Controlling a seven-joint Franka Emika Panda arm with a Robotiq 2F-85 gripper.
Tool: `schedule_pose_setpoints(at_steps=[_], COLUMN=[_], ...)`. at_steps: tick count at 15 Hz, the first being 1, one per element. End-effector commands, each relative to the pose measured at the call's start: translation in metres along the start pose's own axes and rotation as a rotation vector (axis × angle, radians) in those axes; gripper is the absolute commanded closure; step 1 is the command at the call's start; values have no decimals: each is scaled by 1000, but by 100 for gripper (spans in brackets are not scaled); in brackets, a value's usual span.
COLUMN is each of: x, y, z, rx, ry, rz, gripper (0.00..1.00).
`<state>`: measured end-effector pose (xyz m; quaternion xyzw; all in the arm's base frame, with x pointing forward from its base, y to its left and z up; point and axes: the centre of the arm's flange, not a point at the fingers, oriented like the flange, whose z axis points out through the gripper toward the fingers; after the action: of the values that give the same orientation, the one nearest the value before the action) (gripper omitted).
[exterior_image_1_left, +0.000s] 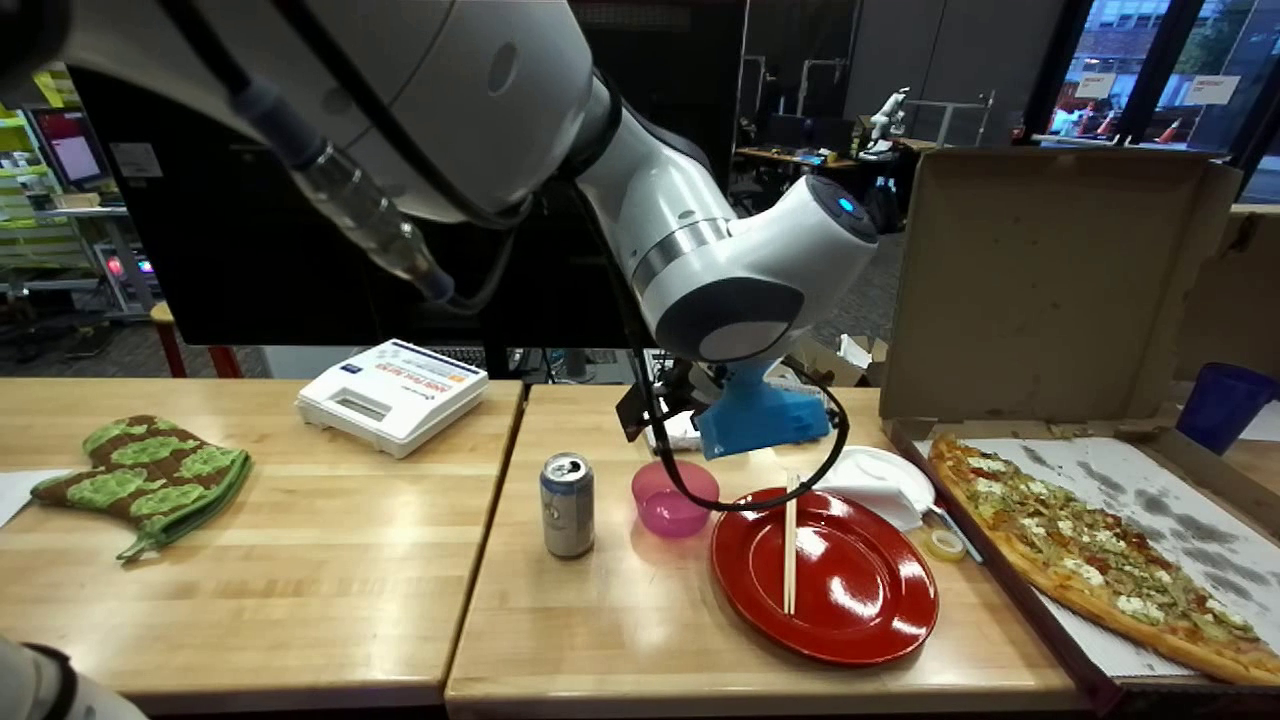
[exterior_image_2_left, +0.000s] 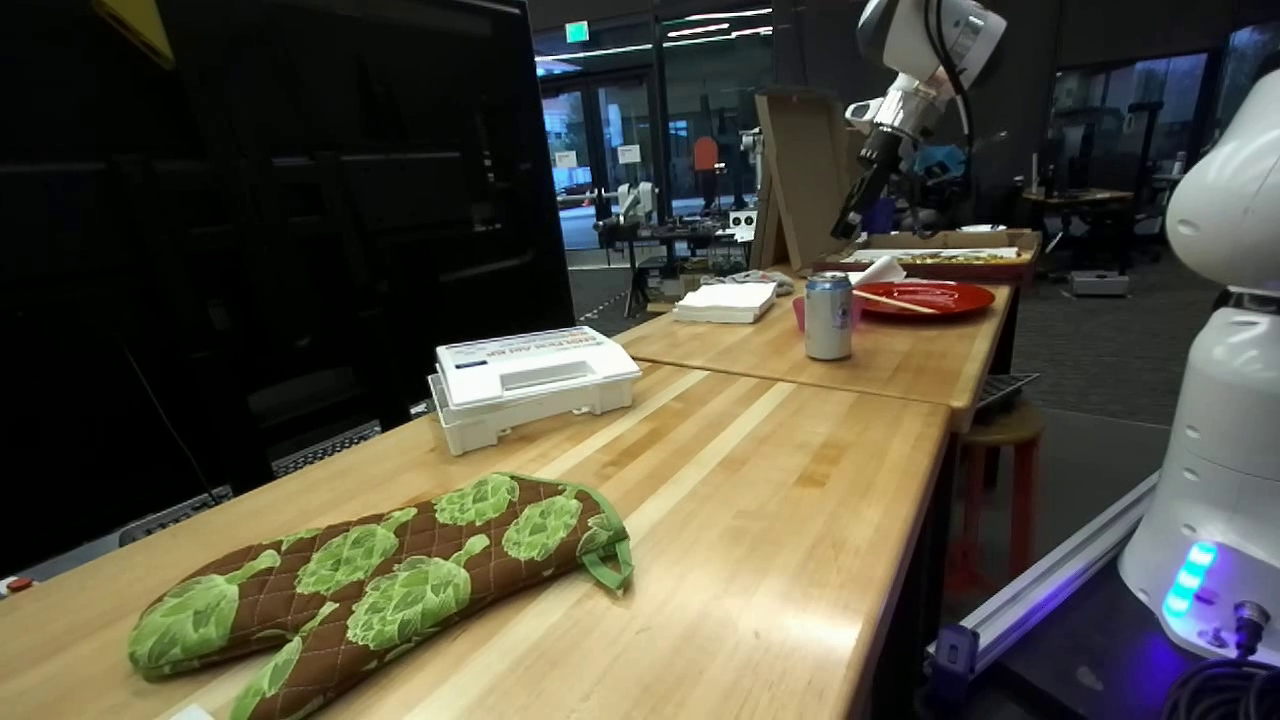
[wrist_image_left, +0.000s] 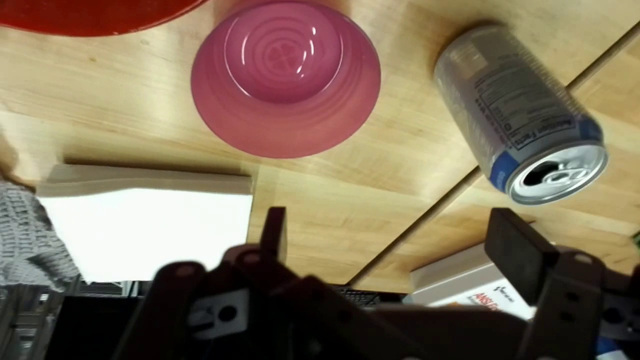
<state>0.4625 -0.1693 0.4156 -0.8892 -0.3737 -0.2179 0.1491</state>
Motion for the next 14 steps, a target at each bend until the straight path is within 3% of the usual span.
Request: schedule_pose_setpoints(at_steps=[1,8,14], x=[-8,-43,-75], y=[-4,8,24], z=[1,-15,-32], rx=[-92,-263,-257], ry=[76,42,-77], rz=[164,418,439], gripper=[0,0,0])
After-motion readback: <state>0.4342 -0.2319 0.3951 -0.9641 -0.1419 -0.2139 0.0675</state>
